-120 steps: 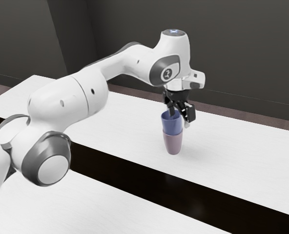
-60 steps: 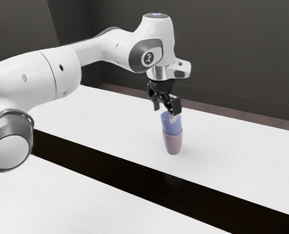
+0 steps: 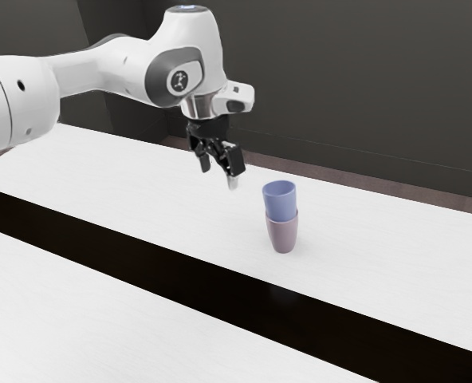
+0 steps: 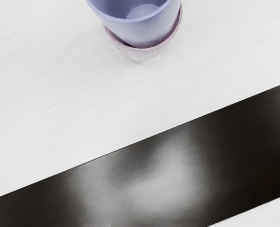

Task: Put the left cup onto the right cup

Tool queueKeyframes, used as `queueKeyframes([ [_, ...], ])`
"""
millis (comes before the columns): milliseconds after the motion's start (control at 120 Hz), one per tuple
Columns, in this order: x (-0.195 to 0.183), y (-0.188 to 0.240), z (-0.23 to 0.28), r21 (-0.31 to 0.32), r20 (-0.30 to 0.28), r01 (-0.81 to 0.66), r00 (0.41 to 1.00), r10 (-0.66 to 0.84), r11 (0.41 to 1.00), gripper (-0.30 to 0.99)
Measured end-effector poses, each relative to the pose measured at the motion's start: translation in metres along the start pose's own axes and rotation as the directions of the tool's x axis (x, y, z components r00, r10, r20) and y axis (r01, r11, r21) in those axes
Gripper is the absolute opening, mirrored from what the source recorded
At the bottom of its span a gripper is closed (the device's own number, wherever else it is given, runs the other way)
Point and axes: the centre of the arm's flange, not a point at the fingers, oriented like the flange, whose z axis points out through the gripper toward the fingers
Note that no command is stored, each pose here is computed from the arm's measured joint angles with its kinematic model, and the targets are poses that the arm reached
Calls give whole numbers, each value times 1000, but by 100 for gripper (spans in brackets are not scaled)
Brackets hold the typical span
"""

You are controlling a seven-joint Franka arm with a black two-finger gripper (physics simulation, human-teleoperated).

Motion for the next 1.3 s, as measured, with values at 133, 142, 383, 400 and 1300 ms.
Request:
queueKeyframes([
  [133,-13,-15,-19,6,-24,18,1000,-18,1000,69],
  [142,-13,-16,-21,6,-26,19,999,-19,1000,69],
  [383,-35,-37,-67,29,-91,44,995,-42,999,69],
  [400,-36,-38,-69,30,-93,46,995,-43,998,69],
  [1300,-58,-36,-99,26,-71,37,997,-35,999,69],
])
